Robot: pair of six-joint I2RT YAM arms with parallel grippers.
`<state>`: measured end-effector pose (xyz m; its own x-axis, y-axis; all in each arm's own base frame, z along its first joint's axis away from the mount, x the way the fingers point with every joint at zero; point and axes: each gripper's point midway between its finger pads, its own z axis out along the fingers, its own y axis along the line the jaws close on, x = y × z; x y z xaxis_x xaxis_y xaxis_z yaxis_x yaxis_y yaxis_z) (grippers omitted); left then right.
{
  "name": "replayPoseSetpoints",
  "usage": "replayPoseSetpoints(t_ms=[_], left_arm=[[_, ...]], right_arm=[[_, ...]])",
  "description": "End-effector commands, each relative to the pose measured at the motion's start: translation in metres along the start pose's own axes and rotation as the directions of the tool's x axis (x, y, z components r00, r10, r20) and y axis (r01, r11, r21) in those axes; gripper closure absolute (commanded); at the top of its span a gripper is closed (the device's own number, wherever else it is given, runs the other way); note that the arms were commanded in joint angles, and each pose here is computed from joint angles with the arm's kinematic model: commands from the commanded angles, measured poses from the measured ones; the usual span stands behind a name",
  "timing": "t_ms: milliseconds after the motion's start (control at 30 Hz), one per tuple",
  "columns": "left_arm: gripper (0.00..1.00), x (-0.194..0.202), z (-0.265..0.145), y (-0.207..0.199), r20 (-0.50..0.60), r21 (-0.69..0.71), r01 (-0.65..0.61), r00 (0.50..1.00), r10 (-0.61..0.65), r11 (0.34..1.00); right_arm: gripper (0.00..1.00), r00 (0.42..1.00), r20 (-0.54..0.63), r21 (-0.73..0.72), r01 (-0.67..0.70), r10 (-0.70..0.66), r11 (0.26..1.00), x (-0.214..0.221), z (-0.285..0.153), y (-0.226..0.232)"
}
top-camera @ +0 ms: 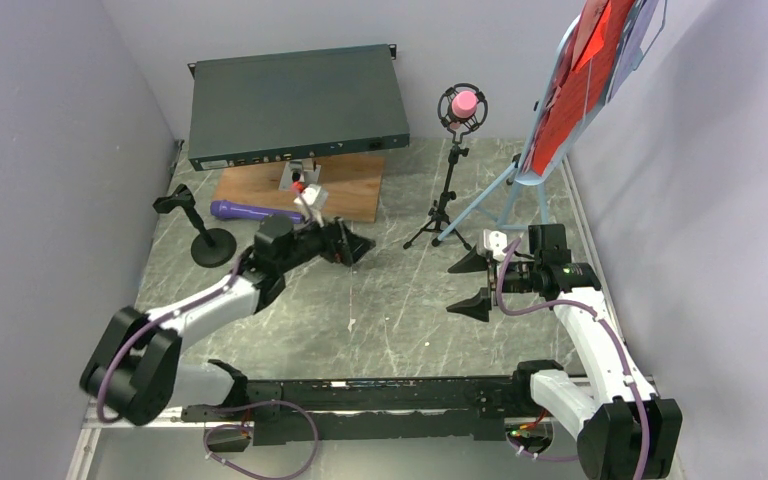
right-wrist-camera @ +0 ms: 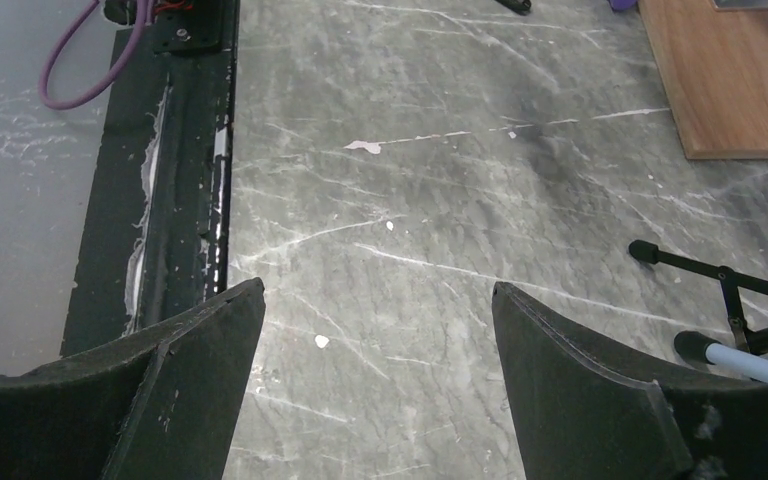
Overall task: Pack up the instrument practice props
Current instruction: Place the microphone stand at the center of the board, then pick up the microphone stand with the microphone from the center of the board.
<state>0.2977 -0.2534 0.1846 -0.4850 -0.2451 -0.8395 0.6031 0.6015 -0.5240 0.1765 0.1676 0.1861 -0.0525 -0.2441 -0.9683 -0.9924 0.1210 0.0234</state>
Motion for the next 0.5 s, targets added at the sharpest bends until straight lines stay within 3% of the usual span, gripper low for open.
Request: replayPoseSetpoints(t_ms=[0, 233, 333, 467], left_arm=[[0.03, -0.047, 0.047, -0.018, 0.099, 0.034, -0.242, 0.966, 0.238, 0.970], [0.04, -0.059, 0.134, -0.043, 0.143, 0.115, -0.370, 0.925, 0.353, 0.922], [0.09, -0.064, 0.163, -0.053, 0.167, 0.128, -0.441, 0.893, 0.419, 0.888], [0.18, -0.071, 0.193, -0.057, 0.183, 0.143, -0.453, 0.886, 0.427, 0.880]], right_arm=[[0.14, 0.998, 0.018, 0.015, 0.059, -0.059, 0.998, -0.012, -0.001, -0.010], [0.14, 0.999, 0.012, 0.024, 0.048, -0.048, 0.999, -0.010, -0.001, -0.013], [0.14, 0.999, 0.013, 0.022, 0.044, -0.044, 0.999, -0.010, -0.001, -0.013], [0.14, 0.999, 0.012, 0.024, 0.043, -0.043, 0.999, -0.010, -0.001, -0.014]])
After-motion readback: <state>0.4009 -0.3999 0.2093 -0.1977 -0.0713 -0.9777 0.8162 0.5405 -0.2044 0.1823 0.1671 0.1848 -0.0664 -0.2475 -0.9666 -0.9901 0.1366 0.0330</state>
